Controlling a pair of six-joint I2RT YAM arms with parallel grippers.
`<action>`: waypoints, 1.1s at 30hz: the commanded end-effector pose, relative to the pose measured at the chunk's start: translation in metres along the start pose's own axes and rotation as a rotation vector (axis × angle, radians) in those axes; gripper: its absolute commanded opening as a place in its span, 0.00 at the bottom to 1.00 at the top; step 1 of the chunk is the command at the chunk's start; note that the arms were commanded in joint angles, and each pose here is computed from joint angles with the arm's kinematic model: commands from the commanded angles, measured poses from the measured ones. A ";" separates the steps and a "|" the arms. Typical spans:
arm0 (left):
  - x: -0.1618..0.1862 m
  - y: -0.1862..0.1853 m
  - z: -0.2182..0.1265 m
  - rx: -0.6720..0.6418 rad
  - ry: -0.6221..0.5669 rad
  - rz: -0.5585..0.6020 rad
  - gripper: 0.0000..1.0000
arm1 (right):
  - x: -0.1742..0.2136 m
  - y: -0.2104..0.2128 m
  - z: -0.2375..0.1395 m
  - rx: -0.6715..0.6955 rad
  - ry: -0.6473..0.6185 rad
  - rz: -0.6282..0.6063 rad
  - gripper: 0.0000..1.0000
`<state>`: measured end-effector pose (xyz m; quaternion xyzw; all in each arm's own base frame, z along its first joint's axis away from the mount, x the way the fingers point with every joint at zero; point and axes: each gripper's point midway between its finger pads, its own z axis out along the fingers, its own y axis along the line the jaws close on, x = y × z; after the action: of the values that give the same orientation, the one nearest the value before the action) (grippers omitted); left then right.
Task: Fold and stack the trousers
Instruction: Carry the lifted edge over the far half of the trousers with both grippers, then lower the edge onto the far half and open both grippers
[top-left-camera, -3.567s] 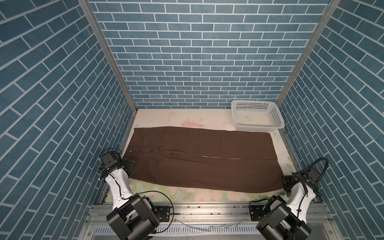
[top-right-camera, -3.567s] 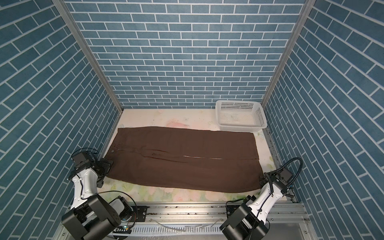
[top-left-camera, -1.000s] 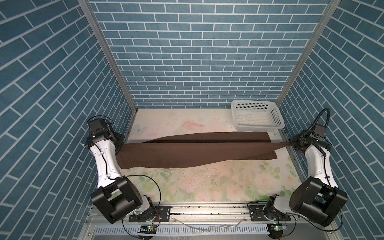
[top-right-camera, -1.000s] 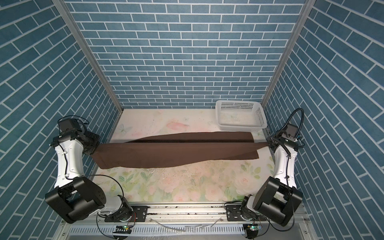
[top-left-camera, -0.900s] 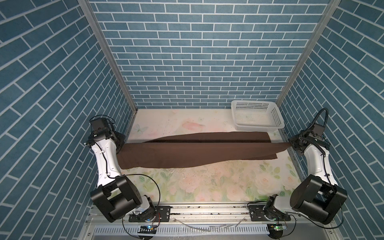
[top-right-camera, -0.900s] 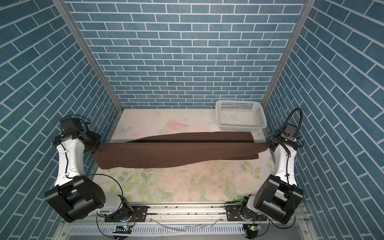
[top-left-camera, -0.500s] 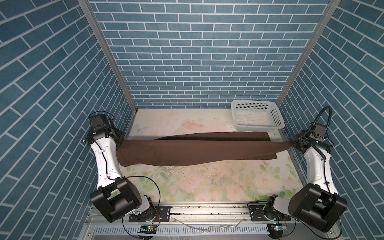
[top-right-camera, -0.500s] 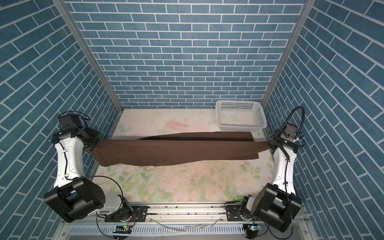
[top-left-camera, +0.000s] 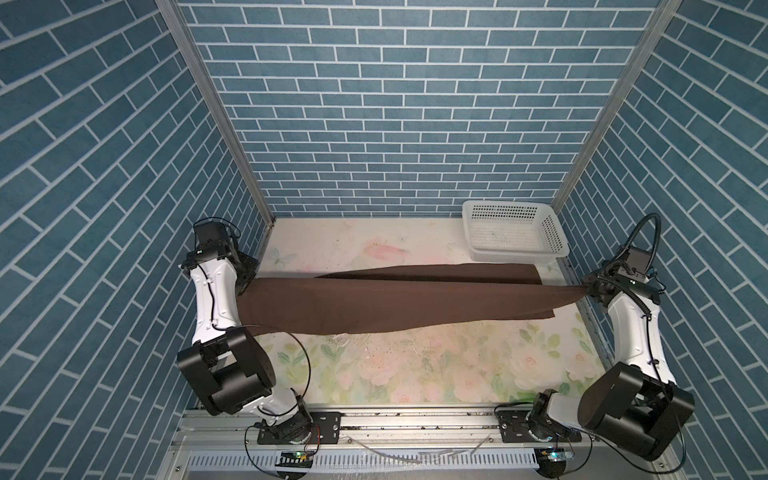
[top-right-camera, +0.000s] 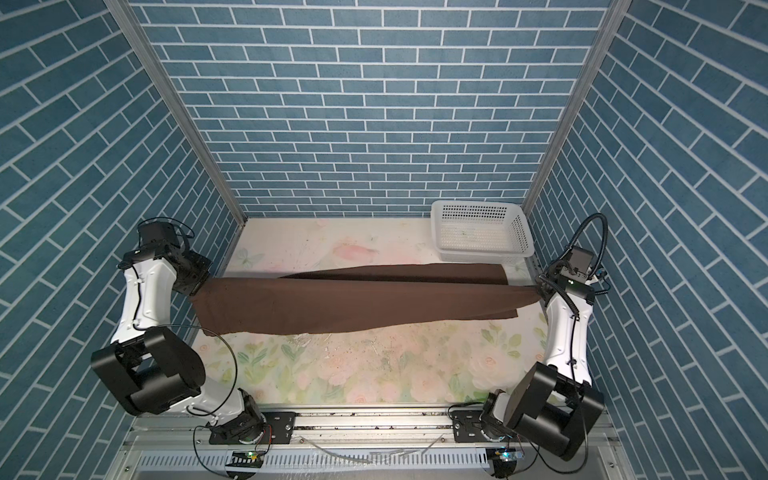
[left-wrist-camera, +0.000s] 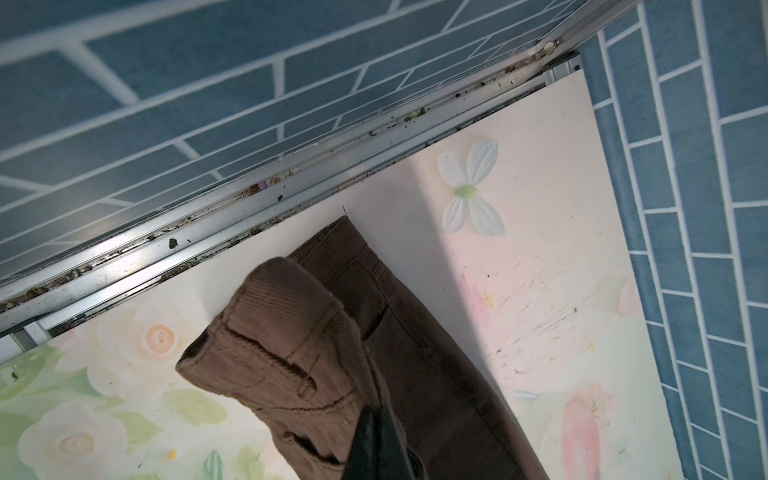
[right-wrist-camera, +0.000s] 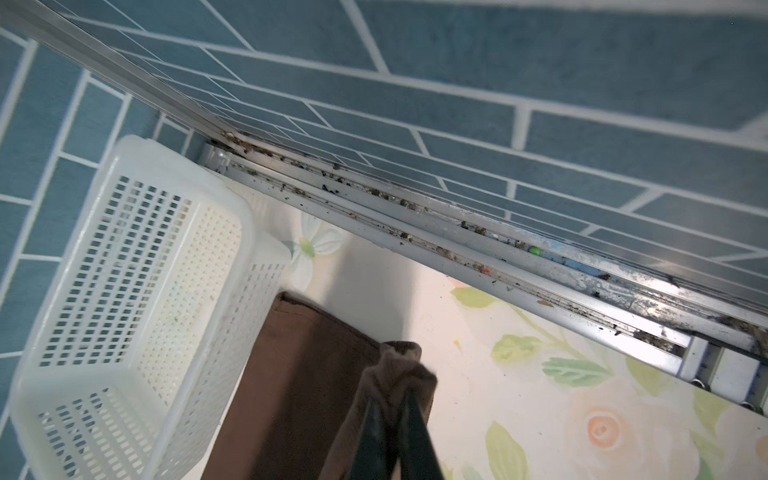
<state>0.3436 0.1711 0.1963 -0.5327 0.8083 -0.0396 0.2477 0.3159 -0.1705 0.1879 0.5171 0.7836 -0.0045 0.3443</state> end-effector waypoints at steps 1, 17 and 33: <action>-0.067 0.005 -0.013 -0.081 -0.272 -0.017 0.00 | -0.063 -0.009 -0.002 0.084 -0.239 0.058 0.00; -0.072 -0.033 0.030 -0.177 -0.247 0.109 0.00 | -0.066 0.052 0.060 0.015 -0.251 -0.065 0.00; -0.049 -0.023 0.080 -0.236 -0.166 0.124 0.00 | -0.016 0.069 0.127 0.029 -0.137 -0.143 0.00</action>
<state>0.4113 0.1754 0.1466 -0.4865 0.8475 0.0404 0.2082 0.4302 -0.1509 0.0917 0.4456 0.8357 -0.0033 0.3210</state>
